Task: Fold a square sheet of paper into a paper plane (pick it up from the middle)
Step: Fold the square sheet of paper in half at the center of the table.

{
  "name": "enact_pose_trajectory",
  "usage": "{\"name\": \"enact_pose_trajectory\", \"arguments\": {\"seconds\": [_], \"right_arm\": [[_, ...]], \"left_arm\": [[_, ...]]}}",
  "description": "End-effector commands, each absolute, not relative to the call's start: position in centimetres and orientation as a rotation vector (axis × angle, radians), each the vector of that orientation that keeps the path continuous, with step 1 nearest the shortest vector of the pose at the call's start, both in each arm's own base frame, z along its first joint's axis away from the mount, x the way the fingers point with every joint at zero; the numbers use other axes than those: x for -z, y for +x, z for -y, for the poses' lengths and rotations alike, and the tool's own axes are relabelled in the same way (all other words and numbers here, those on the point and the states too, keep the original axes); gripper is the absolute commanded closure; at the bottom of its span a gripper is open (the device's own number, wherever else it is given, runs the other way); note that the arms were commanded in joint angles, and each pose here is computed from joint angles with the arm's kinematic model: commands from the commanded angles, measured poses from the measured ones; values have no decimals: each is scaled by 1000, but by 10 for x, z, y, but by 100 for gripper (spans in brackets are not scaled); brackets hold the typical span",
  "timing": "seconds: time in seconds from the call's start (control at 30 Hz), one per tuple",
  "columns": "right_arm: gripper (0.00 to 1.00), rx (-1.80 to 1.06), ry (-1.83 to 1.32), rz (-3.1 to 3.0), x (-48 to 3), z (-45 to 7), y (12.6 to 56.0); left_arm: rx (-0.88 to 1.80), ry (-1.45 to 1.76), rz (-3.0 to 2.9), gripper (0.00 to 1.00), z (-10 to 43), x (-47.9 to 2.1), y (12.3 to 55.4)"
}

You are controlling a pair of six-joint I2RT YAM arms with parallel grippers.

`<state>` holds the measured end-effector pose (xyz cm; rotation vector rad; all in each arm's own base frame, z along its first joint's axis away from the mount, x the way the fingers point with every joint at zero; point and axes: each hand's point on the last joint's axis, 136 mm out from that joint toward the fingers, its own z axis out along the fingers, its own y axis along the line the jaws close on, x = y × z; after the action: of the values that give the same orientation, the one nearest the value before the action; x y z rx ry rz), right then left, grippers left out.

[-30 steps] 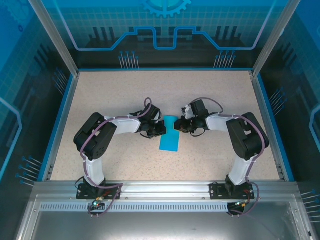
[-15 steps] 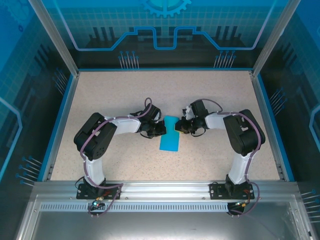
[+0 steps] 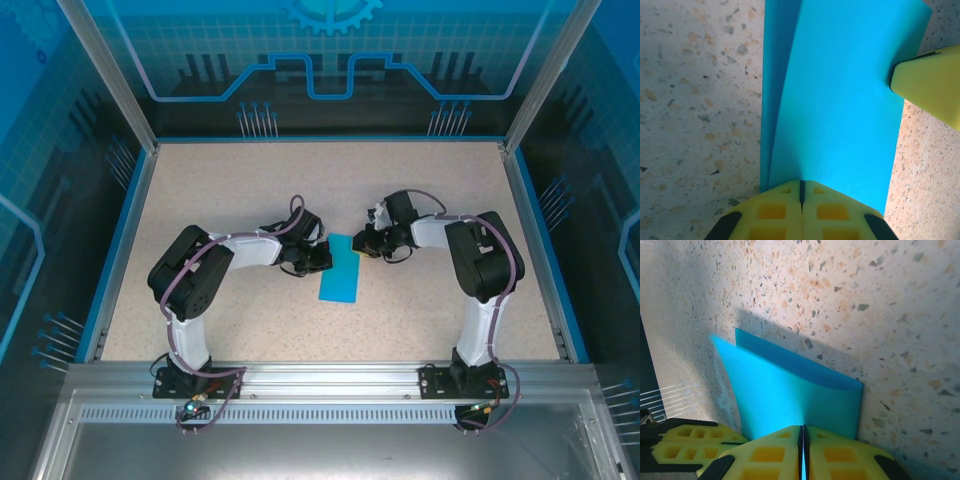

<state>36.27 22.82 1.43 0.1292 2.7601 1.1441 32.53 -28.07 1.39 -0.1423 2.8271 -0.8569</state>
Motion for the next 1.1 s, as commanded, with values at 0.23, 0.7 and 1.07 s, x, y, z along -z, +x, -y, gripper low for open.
{"name": "enact_pose_trajectory", "arguments": {"seconds": [0.23, 0.7, 1.07], "right_arm": [[87, -1103, 127, -2776, -25, -222, 373], [88, -1018, 200, -2870, 8, -215, 375], [88, -1111, 171, -2791, -25, -220, 398]], "left_arm": [[677, -164, -2994, 100, 257, 17, 293], [670, -152, -2995, 100, 257, 16, 293], [671, -156, -2995, 100, 257, 16, 294]]}}
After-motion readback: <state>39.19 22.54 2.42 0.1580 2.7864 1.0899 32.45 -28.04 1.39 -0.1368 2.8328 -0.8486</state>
